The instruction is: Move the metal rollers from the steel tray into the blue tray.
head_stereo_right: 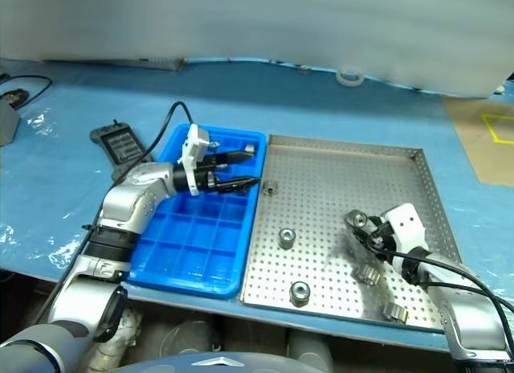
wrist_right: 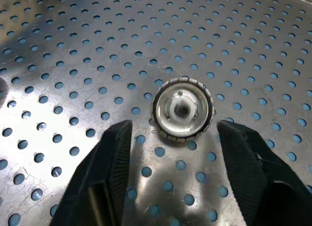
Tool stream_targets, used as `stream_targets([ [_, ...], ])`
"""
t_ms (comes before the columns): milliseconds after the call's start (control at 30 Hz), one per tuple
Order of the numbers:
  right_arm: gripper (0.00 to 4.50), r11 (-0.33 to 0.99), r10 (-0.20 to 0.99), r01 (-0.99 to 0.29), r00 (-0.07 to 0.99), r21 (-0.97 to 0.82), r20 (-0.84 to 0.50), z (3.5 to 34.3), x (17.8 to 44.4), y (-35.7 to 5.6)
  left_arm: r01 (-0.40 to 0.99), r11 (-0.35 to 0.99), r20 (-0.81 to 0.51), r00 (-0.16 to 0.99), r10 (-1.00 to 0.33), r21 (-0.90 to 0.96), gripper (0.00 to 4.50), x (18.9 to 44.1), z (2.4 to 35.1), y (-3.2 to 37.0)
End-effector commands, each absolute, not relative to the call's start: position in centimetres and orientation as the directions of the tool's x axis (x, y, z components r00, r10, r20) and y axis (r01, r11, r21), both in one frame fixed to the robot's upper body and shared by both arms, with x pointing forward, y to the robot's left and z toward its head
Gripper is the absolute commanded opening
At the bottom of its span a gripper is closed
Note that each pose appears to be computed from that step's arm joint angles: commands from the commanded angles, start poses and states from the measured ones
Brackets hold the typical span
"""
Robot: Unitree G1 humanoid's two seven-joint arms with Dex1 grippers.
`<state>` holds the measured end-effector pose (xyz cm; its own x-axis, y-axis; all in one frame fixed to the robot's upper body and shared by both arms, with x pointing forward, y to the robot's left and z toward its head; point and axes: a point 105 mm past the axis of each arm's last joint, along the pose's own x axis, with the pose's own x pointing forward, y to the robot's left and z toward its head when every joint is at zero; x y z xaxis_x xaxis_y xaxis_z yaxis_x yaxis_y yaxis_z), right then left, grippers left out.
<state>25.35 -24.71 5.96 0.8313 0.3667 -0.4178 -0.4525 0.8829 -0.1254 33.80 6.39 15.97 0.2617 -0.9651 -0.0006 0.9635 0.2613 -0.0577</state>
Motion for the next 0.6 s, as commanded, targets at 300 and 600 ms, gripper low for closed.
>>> stream_targets([
  [300,3.65,0.86,0.467,-0.51,0.801,-0.018,-0.374,7.8,24.4,-24.2,0.98,0.198,0.01,0.198,-0.98,0.007,4.34,32.7,17.5,6.5],
  [600,3.65,0.808,0.569,-0.585,0.805,-0.068,-0.168,16.7,26.7,-22.5,0.998,0.027,-0.035,0.029,-0.999,0.065,4.34,33.9,20.1,4.0],
])
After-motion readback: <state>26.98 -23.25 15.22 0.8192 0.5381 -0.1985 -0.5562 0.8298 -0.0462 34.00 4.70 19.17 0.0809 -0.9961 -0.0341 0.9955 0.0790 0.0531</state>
